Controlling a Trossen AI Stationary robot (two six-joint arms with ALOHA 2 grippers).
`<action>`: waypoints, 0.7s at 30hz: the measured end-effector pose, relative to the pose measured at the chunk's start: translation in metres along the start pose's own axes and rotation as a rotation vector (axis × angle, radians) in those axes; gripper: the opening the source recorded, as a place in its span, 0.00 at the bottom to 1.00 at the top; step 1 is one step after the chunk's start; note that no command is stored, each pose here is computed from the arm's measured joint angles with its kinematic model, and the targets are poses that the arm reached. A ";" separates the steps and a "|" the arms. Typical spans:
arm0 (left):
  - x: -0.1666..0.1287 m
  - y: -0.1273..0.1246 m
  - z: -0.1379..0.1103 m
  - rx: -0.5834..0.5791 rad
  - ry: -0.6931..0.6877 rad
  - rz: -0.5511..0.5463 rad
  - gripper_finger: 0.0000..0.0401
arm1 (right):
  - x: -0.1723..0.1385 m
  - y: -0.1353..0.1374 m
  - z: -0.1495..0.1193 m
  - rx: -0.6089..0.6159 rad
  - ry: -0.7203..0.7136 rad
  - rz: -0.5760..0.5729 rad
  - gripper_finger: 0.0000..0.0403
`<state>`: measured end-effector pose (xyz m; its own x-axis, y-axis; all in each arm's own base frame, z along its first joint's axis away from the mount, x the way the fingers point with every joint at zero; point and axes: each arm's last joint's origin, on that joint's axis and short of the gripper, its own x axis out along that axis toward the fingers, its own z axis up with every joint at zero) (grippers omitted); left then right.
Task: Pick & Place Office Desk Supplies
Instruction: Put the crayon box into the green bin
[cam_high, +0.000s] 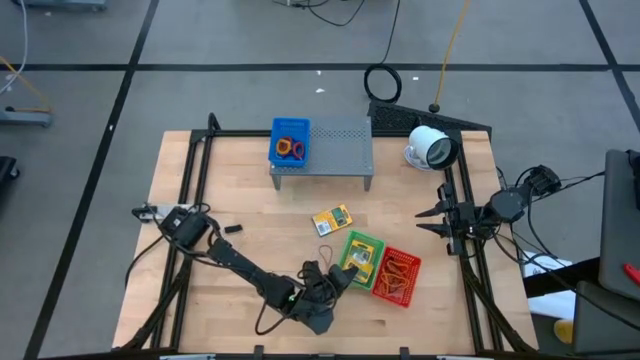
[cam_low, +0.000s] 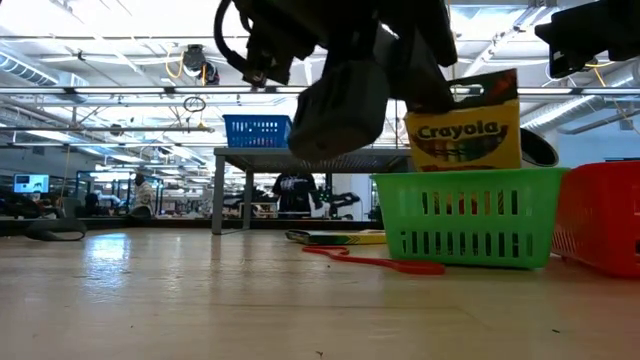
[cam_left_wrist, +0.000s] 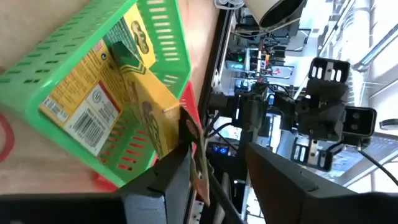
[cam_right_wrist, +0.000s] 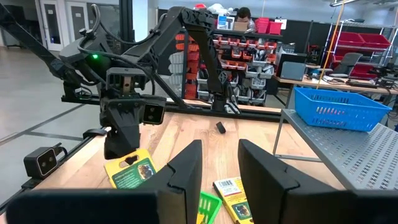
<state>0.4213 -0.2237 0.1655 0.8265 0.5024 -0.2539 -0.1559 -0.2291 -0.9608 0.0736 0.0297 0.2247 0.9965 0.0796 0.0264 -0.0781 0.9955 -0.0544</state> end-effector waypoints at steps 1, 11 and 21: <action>-0.002 0.000 -0.001 -0.004 -0.003 -0.004 0.41 | 0.000 0.000 0.000 0.000 0.000 0.000 0.23; -0.005 0.001 -0.001 -0.020 -0.063 -0.045 0.41 | 0.000 0.000 0.000 0.000 0.000 0.000 0.23; 0.004 0.001 0.003 0.002 0.004 0.023 0.41 | 0.000 0.000 0.000 0.000 0.000 0.000 0.23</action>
<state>0.4227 -0.2199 0.1633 0.8250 0.4933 -0.2758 -0.1762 -0.2393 -0.9548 0.0737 0.0298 0.2247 0.9965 0.0798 0.0263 -0.0783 0.9955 -0.0543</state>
